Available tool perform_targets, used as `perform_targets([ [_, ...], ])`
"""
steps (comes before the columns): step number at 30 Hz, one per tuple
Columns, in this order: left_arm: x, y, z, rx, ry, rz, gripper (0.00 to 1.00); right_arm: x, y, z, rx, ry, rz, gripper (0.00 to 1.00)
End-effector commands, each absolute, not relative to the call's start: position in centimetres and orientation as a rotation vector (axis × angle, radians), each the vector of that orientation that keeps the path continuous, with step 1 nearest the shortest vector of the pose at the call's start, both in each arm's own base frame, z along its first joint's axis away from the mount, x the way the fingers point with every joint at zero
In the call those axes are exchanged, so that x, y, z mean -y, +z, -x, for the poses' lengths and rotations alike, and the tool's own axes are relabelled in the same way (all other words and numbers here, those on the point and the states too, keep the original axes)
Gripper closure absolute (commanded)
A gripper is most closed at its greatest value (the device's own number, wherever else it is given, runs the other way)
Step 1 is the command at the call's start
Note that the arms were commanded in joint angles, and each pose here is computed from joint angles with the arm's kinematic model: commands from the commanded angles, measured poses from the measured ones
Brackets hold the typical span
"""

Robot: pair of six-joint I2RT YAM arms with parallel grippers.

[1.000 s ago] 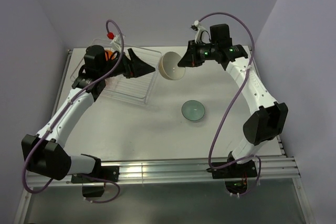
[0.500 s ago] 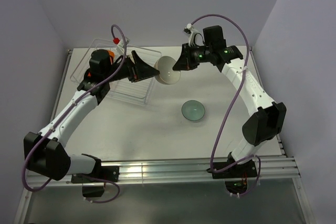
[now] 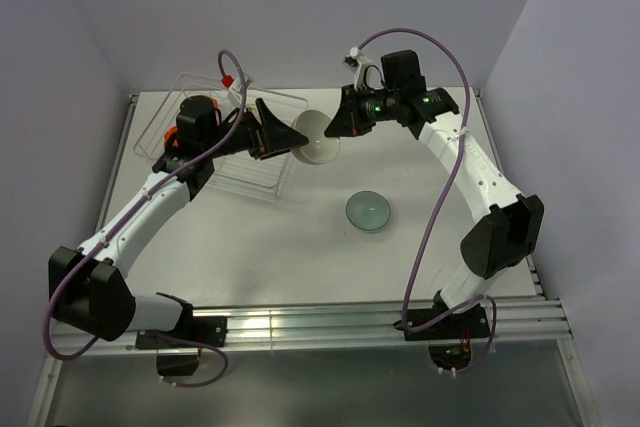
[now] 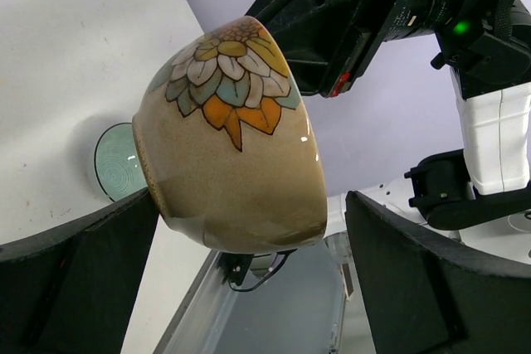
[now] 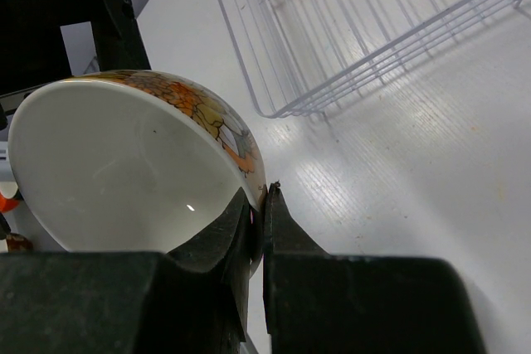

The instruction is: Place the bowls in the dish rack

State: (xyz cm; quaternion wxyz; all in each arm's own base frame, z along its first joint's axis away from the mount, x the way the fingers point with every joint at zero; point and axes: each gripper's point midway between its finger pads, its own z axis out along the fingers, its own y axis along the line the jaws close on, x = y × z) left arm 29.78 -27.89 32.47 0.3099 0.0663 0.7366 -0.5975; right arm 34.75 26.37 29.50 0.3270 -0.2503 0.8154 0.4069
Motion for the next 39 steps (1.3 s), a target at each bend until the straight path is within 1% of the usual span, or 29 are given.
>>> perform_targets([
  [1,28.4,33.6,-29.8,-1.899,-1.599,-0.208,0.0,-27.1,32.9,-34.1,-2.016,1.093,0.704,1.0],
  [6,28.6,33.1,-29.5,-1.915,-1.625,-0.199,0.01,-27.5,32.9,-34.0,-2.012,1.09,0.715,1.0],
  [8,28.7,33.2,-29.4,-1.915,-1.636,-0.204,0.07,-27.4,32.8,-34.1,-2.016,1.087,0.711,1.0],
  [9,28.7,33.2,-29.3,-1.908,-1.642,-0.207,0.13,-27.4,32.7,-34.1,-2.019,1.088,0.712,1.0],
  [11,28.7,33.3,-29.1,-1.904,-1.659,-0.21,0.22,-27.4,32.4,-34.1,-2.025,1.087,0.714,1.0],
  [12,28.7,33.3,-29.0,-1.899,-1.663,-0.212,0.31,-27.4,32.4,-34.1,-2.025,1.087,0.714,1.0],
  [14,28.7,33.5,-28.8,-1.896,-1.676,-0.211,0.42,-27.5,32.4,-34.1,-2.029,1.089,0.715,1.0],
  [16,28.6,33.5,-28.8,-1.892,-1.671,-0.213,0.65,-27.5,32.2,-34.2,-2.04,1.096,0.712,1.0],
  [17,28.6,33.5,-28.8,-1.893,-1.67,-0.213,0.73,-27.6,32.2,-34.2,-2.04,1.098,0.715,1.0],
  [18,28.6,33.5,-28.9,-1.894,-1.669,-0.211,0.89,-27.6,32.0,-34.2,-2.05,1.098,0.712,1.0],
  [19,28.5,33.6,-28.8,-1.893,-1.669,-0.212,0.97,-27.6,31.9,-34.3,-2.051,1.095,0.711,1.0],
  [20,28.4,33.6,-28.9,-1.893,-1.665,-0.208,1.0,-27.6,31.9,-34.3,-2.053,1.094,0.708,0.96],
  [22,28.3,33.6,-29.1,-1.896,-1.652,-0.2,1.0,-27.6,31.8,-34.4,-2.059,1.097,0.708,0.89],
  [24,28.0,33.7,-29.4,-1.89,-1.635,-0.187,1.0,-27.6,31.7,-34.5,-2.062,1.093,0.704,0.71],
  [25,27.9,33.7,-29.4,-1.888,-1.627,-0.184,1.0,-27.7,31.7,-34.4,-2.065,1.094,0.705,0.64],
  [26,27.6,33.6,-29.6,-1.891,-1.62,-0.174,1.0,-27.6,31.7,-34.5,-2.064,1.089,0.701,0.54],
  [27,27.6,33.6,-29.7,-1.888,-1.614,-0.171,1.0,-27.6,31.7,-34.5,-2.065,1.09,0.7,0.49],
  [29,27.1,33.4,-30.0,-1.896,-1.6,-0.151,1.0,-27.6,31.6,-34.6,-2.071,1.09,0.697,0.45],
  [31,26.8,33.2,-30.3,-1.894,-1.578,-0.14,1.0,-27.6,31.5,-34.7,-2.073,1.085,0.69,0.37],
  [33,26.3,32.9,-30.8,-1.902,-1.553,-0.124,1.0,-27.5,31.3,-34.8,-2.081,1.074,0.684,0.33],
  [34,26.1,32.6,-31.2,-1.905,-1.536,-0.111,1.0,-27.4,31.2,-34.9,-2.087,1.07,0.68,0.28],
  [36,25.2,32.1,-31.9,-1.92,-1.496,-0.089,1.0,-27.3,31.2,-35.1,-2.09,1.053,0.672,0.25],
  [37,24.8,31.7,-32.4,-1.931,-1.482,-0.071,1.0,-27.3,31.1,-35.1,-2.091,1.048,0.676,0.17],
  [39,23.6,31.1,-33.7,-1.939,-1.439,-0.046,1.0,-27.1,31.0,-35.2,-2.096,1.036,0.668,0.15],
])
